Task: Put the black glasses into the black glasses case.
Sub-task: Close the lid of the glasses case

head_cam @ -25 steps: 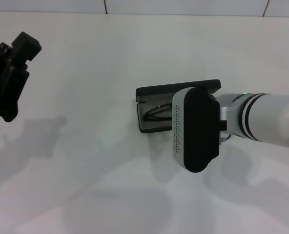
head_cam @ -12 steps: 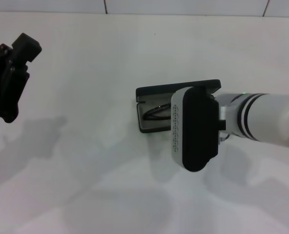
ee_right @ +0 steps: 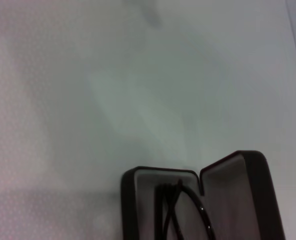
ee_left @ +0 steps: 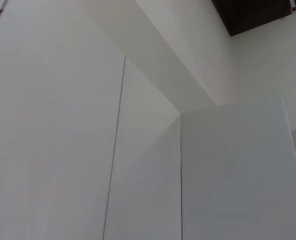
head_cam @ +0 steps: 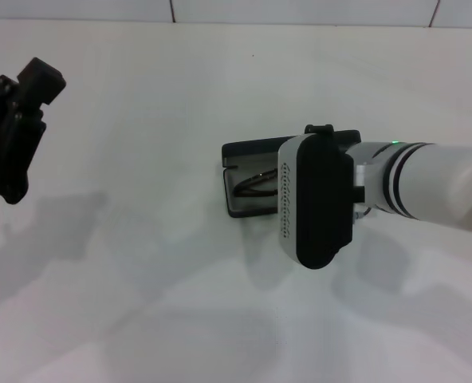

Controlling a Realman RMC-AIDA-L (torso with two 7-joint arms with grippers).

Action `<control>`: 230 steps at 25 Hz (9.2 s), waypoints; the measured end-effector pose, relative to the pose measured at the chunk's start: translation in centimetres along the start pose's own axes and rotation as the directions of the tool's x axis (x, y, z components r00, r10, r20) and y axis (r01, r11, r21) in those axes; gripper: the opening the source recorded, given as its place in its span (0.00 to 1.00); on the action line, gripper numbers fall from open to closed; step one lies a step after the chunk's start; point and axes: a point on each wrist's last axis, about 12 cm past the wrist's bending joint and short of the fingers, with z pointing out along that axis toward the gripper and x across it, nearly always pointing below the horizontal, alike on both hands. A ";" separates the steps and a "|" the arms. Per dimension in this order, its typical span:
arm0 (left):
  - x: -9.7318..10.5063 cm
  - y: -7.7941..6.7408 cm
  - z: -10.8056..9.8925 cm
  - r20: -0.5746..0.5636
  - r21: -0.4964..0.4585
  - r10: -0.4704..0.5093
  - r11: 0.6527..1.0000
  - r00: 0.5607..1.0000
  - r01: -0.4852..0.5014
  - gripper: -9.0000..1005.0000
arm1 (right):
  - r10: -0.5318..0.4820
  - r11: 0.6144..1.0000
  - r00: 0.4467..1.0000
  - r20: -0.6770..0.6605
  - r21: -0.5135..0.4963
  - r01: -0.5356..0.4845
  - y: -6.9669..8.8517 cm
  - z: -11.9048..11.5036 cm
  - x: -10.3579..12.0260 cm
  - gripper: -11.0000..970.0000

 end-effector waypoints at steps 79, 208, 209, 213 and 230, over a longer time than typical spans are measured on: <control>0.1 0.0 0.0 -0.001 -0.002 -0.003 1.000 1.000 0.003 0.04 | 0.026 0.999 0.999 -0.037 -0.039 -0.028 1.5 -0.5 1.1 0.04; 0.8 0.2 1.5 -0.026 0.059 -0.032 0.998 0.999 0.033 0.04 | 0.183 0.974 0.982 0.044 -0.144 -0.175 0.6 -2.7 -2.8 0.07; 0.8 0.2 1.5 -0.026 0.058 -0.032 0.998 0.999 0.033 0.04 | 0.185 0.973 0.982 0.040 -0.147 -0.177 0.7 -2.6 -2.7 0.07; 0.9 0.1 1.5 -0.025 0.059 -0.035 0.998 0.999 0.037 0.04 | 0.198 0.969 0.980 0.020 -0.156 -0.193 0.9 -2.1 -2.1 0.07; 1.0 0.0 1.3 -0.025 0.045 -0.037 0.998 0.999 0.038 0.04 | 0.206 0.964 0.979 -0.002 -0.173 -0.204 0.7 0.1 -1.1 0.07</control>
